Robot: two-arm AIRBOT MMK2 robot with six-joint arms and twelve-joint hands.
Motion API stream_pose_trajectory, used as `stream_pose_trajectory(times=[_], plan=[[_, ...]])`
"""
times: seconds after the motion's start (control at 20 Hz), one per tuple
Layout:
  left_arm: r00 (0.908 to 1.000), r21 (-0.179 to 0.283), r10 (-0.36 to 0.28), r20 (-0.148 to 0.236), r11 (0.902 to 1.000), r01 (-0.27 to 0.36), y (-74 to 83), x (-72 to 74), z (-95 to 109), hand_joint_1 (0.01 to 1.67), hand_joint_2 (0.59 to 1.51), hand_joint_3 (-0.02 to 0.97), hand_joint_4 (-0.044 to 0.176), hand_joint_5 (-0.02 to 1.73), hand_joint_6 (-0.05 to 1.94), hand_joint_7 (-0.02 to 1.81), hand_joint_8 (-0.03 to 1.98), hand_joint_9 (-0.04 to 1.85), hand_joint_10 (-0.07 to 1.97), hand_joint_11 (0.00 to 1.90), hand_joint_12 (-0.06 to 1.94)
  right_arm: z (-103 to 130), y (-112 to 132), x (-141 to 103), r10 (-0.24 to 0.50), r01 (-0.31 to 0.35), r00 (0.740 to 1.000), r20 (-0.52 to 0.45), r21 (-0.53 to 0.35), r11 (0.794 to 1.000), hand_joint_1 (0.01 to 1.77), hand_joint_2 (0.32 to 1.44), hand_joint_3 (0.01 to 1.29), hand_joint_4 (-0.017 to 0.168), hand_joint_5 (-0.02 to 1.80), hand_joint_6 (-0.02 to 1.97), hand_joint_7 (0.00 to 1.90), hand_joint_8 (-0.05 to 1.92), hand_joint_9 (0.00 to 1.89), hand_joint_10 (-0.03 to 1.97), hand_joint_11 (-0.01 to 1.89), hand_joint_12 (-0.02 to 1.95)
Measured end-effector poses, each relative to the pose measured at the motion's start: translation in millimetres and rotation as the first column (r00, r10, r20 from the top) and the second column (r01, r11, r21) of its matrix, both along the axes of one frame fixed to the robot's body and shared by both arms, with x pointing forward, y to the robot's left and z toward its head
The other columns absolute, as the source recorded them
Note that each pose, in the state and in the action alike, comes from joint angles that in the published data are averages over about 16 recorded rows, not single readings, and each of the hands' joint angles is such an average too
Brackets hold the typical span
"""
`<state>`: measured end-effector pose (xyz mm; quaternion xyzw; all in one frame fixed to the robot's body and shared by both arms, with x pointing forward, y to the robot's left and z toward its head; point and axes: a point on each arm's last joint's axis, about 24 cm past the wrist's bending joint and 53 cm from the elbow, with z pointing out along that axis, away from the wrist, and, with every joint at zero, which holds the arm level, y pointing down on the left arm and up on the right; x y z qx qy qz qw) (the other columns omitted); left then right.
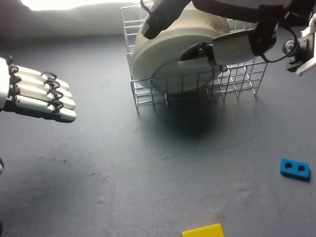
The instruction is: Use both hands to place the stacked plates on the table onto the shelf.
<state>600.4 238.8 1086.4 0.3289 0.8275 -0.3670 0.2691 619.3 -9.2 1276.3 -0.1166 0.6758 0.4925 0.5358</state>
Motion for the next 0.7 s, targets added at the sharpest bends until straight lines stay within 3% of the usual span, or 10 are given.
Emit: stream_pose_trajectory(times=[0.25,0.5,0.7], plan=[[0.9978,-0.007,-0.065,-0.015,0.9979,0.065,-11.0,-16.6,0,0.13,1.14,0.01,0.006,0.49,0.53,0.55,0.56,0.54,0.6,0.44,0.84,-6,0,-10,0.009,-0.009,1.0,0.016,-0.031,0.999,0.79,1.15,0.01,0.003,0.94,0.94,1.11,0.55,1.02,0.9,0.77,1.54],[0.9928,0.002,-0.119,-0.007,0.9929,0.119,-17.7,-28.5,0,0.38,1.197,0.004,0.055,0.87,1.09,0.98,1.14,0.99,1.18,0.87,1.43,-11,-6,-9,-0.004,0.004,1.0,0.001,-0.045,0.999,0.53,1.26,0.01,0.043,1.12,1.46,1.28,1.11,1.24,1.37,1.18,1.71],[0.9889,0.01,-0.148,0.002,0.9889,0.148,-20.9,-34.1,0,0.51,1.225,0.001,0.075,1.07,1.46,1.21,1.52,1.21,1.58,1.09,1.83,-15,-9,-8,-0.012,0.012,1.0,-0.008,-0.054,0.998,0.37,1.31,0.01,0.054,1.22,1.64,1.36,1.48,1.36,1.68,1.39,1.82]])
